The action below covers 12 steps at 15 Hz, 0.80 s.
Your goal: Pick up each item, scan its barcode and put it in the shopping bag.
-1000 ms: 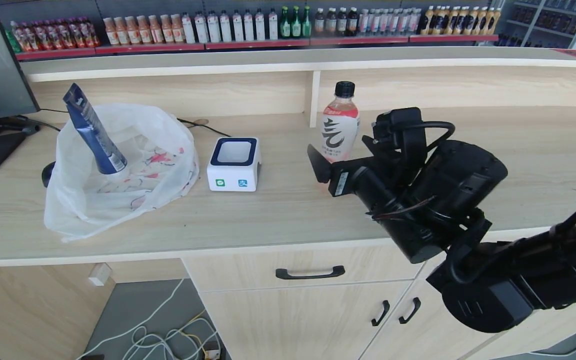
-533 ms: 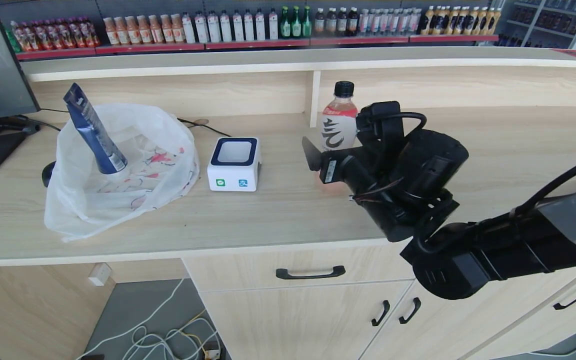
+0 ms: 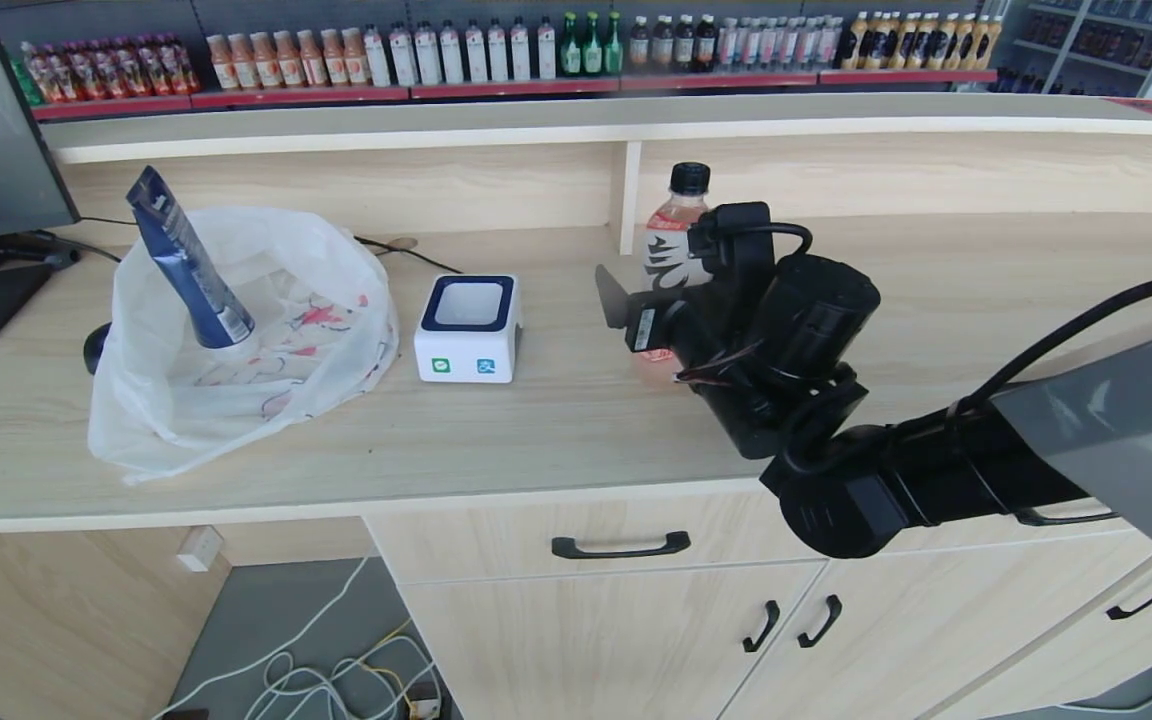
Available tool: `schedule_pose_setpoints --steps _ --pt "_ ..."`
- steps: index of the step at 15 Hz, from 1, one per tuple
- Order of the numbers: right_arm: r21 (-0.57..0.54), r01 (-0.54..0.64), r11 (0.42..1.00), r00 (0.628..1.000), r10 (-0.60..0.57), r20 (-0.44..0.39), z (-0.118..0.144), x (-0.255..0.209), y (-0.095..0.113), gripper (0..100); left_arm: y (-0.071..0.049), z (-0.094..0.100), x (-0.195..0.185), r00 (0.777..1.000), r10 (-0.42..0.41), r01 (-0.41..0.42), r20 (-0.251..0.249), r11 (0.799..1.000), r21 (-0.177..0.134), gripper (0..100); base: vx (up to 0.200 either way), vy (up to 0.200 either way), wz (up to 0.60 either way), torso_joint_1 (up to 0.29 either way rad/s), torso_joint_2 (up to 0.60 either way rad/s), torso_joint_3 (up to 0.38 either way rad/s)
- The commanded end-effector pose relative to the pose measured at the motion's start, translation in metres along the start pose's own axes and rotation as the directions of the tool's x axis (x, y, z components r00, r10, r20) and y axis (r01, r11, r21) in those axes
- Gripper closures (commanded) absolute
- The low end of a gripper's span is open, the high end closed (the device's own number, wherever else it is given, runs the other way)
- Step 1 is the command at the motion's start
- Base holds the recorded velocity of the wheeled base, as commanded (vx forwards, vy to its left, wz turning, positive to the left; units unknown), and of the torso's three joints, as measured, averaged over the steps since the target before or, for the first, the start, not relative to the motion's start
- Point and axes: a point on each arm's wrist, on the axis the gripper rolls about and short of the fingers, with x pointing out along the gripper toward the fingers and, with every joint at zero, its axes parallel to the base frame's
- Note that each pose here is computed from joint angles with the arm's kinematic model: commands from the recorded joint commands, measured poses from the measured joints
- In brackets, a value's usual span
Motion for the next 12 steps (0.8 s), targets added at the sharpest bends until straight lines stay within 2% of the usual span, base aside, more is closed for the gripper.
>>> schedule_pose_setpoints --steps 1,11,12 --pt "-0.004 0.002 1.000 1.000 -0.002 -0.008 -0.0048 0.0017 -0.0004 0 0.0000 0.0000 0.0000 1.000 0.000 0.000 0.000 1.000 0.000 0 0.000 0.000 0.00 0.000 0.00 0.000" --pt "-0.005 0.010 1.000 1.000 -0.010 0.002 -0.0039 0.0055 -0.0067 0 0.0000 0.0000 0.0000 1.000 0.000 0.000 0.000 1.000 0.000 0 0.000 0.000 0.00 0.000 0.00 0.000" --pt "-0.006 0.013 1.000 1.000 -0.013 0.002 -0.0040 0.0059 -0.0079 100 0.0000 0.0000 0.0000 1.000 0.000 0.000 0.000 1.000 0.000 0 0.000 0.000 0.00 0.000 0.00 0.000"
